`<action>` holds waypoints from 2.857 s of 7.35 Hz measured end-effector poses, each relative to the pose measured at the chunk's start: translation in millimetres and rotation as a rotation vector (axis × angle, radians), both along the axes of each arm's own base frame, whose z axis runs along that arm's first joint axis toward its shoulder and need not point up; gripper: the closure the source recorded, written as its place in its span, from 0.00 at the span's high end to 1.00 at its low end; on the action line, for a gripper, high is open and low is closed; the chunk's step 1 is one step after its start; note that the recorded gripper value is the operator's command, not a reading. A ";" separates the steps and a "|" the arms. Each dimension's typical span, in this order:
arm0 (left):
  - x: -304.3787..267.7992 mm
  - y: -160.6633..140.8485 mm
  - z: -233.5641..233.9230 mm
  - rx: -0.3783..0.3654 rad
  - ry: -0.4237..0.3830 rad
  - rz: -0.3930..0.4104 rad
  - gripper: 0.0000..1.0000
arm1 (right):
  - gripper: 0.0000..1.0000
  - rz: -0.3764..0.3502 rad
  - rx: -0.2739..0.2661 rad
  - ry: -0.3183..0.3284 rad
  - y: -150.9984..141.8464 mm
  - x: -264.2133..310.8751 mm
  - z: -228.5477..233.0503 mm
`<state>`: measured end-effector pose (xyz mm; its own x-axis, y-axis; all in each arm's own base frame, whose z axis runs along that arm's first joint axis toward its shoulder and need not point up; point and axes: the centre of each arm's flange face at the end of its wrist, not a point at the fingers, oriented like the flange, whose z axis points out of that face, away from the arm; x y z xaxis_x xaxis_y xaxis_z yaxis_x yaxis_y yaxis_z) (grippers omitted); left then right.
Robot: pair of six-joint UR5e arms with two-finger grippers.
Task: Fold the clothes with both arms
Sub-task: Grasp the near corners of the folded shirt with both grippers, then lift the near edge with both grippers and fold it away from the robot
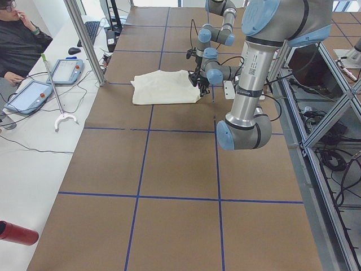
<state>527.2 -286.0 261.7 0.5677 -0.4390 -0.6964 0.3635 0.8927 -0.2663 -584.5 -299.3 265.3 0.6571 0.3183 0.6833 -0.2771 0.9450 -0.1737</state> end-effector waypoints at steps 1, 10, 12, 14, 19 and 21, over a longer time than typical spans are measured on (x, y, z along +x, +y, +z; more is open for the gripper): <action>-0.4 -0.8 0.0 0.000 0.000 -0.001 0.00 | 1.00 0.000 -0.007 0.022 0.3 0.8 1.1; -0.9 -1.7 0.0 0.000 0.000 -0.003 0.00 | 0.06 -0.002 -0.013 0.046 1.8 -2.3 6.4; -1.7 -3.2 0.0 0.000 0.000 -0.006 0.00 | 0.00 -0.002 -0.012 0.043 0.7 -2.5 4.6; -3.6 -6.5 0.0 0.006 -0.001 -0.007 0.00 | 0.00 0.001 -0.012 0.032 -3.9 0.6 -0.9; -9.3 57.6 -28.1 0.037 0.070 0.096 0.00 | 0.00 -0.056 0.009 -0.130 31.5 68.1 -40.5; -34.2 97.7 -60.6 0.049 0.114 0.155 0.00 | 0.00 -0.121 0.009 -0.211 60.2 85.9 -57.6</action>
<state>493.0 -188.4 201.1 0.5418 -0.3164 -0.7787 0.1904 0.9486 -0.2529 -498.6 -239.1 207.7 0.5325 0.2392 0.8119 -0.1198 0.9709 -0.2074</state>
